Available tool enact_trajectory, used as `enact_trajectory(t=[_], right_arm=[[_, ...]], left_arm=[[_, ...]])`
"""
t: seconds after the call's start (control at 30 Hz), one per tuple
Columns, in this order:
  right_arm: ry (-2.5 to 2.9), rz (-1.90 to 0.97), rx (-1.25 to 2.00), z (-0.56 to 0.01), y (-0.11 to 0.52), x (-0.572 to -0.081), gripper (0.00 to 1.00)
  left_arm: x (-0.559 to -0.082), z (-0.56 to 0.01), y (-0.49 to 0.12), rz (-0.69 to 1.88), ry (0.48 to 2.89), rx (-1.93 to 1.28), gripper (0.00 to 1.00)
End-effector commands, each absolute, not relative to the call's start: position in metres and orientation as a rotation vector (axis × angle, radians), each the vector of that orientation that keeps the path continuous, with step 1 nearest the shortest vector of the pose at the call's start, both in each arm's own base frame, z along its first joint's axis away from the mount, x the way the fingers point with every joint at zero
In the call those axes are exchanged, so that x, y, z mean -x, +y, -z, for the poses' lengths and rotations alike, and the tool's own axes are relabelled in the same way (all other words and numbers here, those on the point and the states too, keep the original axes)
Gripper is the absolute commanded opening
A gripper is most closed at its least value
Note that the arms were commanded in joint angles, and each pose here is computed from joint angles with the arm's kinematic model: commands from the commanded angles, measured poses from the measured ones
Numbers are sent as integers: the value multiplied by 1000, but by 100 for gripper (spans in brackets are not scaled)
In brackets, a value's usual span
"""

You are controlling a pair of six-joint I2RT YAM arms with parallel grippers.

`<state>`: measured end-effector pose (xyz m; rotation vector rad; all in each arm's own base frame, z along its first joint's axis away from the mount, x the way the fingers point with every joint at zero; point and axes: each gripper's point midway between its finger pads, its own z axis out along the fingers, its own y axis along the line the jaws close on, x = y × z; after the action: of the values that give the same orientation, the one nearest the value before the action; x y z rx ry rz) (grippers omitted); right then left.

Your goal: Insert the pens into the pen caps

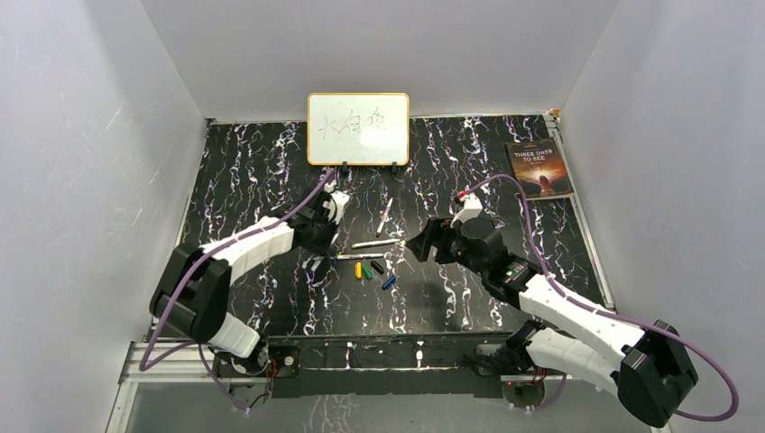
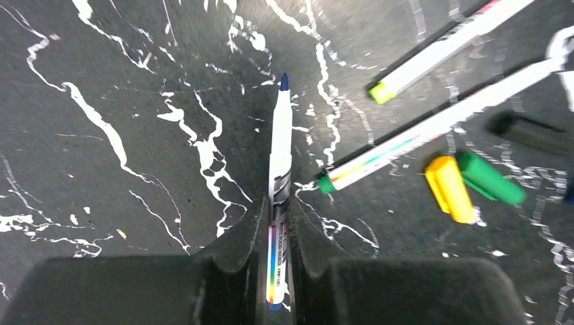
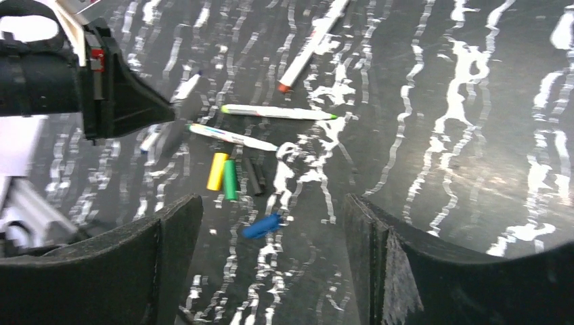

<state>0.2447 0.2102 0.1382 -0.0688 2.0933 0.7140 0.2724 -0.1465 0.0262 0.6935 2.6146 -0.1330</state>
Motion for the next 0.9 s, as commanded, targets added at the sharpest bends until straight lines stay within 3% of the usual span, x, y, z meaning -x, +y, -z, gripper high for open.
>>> enact_trajectory(t=[0.0, 0.2, 0.23, 0.53, 0.87], right_arm=[[1971, -1028, 44, -182, 250, -242, 75], [1927, -1242, 1, -198, 281, -246, 73], [1922, -1248, 9, -208, 292, -254, 70], [1922, -1186, 114, -228, 345, -255, 66], [1893, -1160, 83, -233, 353, -264, 65]], left_arm=[[-275, -76, -174, 333, 2452, -665, 0], [-276, -101, -180, 385, 2363, -648, 0], [-271, -125, -196, 515, 2287, -648, 0], [-264, -157, -232, 762, 2183, -636, 0], [-253, -178, -243, 834, 2108, -630, 0]])
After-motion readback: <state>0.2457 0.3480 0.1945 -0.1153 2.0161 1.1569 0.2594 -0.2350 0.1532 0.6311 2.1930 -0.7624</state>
